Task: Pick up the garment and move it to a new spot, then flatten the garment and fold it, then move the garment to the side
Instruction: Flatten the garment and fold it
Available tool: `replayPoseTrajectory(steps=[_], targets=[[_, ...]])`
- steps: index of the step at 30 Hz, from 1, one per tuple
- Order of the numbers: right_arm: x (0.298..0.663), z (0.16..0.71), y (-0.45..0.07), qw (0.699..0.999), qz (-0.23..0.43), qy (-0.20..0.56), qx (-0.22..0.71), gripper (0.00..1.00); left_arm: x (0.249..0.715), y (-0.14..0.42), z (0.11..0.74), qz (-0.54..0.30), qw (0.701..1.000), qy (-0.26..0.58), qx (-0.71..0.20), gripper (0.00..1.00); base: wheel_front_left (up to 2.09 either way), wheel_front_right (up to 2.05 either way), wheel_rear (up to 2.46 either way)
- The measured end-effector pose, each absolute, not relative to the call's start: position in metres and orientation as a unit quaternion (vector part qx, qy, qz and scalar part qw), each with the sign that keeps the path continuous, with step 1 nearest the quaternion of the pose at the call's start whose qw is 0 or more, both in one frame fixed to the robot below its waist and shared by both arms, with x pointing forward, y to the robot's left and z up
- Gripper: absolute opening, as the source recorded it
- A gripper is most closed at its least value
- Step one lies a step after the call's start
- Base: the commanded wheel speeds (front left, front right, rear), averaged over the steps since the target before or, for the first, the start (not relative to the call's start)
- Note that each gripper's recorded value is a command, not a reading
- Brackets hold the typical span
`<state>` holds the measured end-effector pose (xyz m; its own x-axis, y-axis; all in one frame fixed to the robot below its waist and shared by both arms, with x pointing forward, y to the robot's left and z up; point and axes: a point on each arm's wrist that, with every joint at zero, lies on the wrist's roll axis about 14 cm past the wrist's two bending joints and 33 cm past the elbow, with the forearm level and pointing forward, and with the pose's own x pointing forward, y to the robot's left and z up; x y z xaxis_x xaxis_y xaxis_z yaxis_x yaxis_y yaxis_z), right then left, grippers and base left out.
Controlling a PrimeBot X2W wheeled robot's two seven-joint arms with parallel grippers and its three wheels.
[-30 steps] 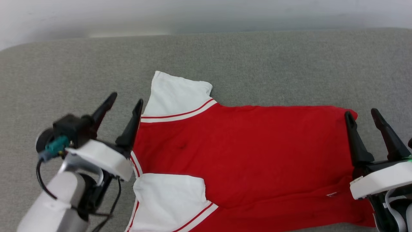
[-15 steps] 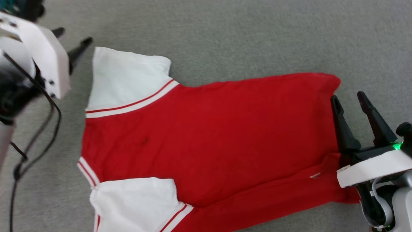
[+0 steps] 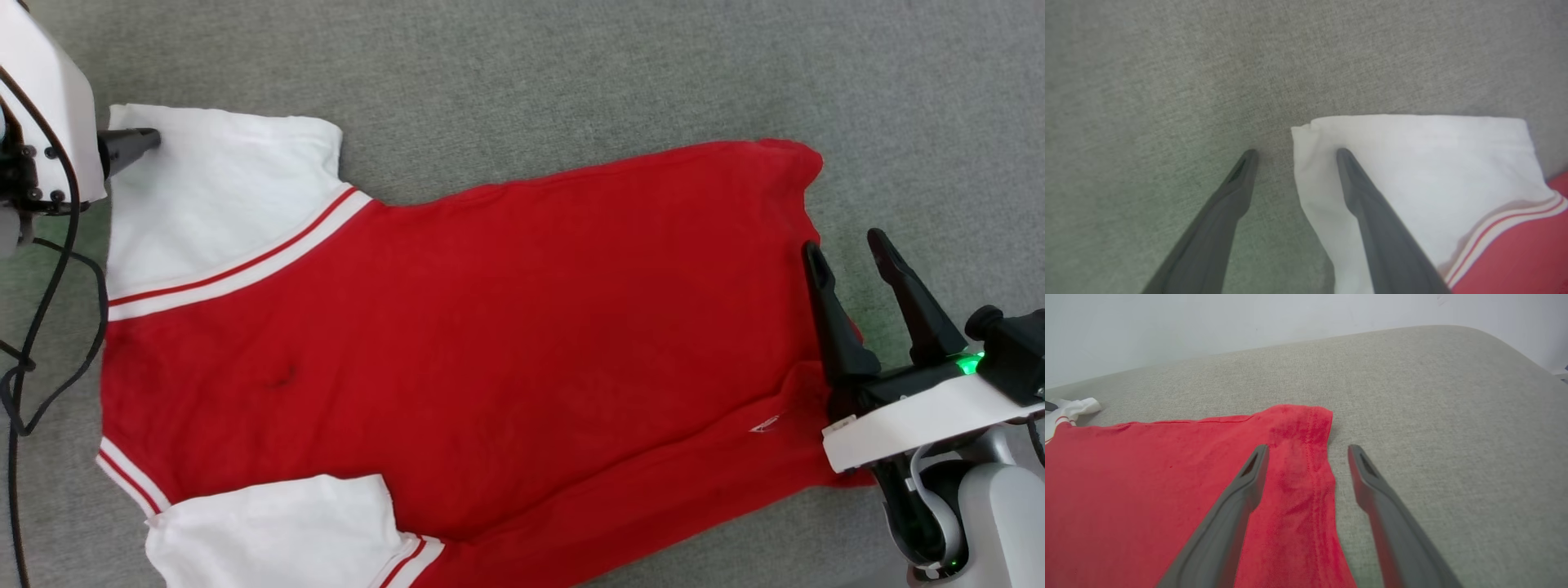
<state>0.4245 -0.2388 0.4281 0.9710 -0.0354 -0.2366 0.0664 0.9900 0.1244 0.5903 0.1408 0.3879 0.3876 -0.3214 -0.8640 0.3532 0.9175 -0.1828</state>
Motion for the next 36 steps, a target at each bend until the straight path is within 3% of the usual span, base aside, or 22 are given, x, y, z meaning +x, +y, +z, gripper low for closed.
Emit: replayPoseTrajectory(steps=[4,5,6,13,22,30,36], targets=[[0.423,0.422,-0.242,0.99,-0.031,0.125,0.064,1.0,0.591,0.142,0.371,-0.201,0.824,0.528,0.035,1.0,0.0,0.0,0.0],[0.423,0.422,-0.243,0.99,-0.033,0.125,0.063,1.0,0.59,0.142,0.367,-0.201,0.821,0.533,0.033,0.46,0.0,0.0,0.0],[0.423,0.421,-0.244,0.99,-0.034,0.125,0.062,1.0,0.589,0.141,0.365,-0.203,0.818,0.538,0.031,0.0,0.0,0.0,0.0],[0.424,0.421,-0.249,0.99,-0.038,0.127,0.057,1.0,0.587,0.136,0.363,-0.215,0.82,0.529,0.029,0.0,0.0,0.0,0.0],[0.429,0.439,-0.249,0.99,-0.008,0.138,0.024,1.0,0.589,0.13,0.409,-0.238,0.865,0.441,0.026,0.0,0.0,0.0,0.0],[0.435,0.44,-0.248,0.971,0.045,0.234,-0.029,1.0,0.567,0.122,0.465,-0.279,0.89,0.359,0.037,0.0,0.0,0.0,0.0],[0.446,0.438,-0.242,0.94,0.083,0.326,-0.063,1.0,0.538,0.121,0.494,-0.301,0.898,0.319,0.046,0.0,0.0,0.0,0.0]])
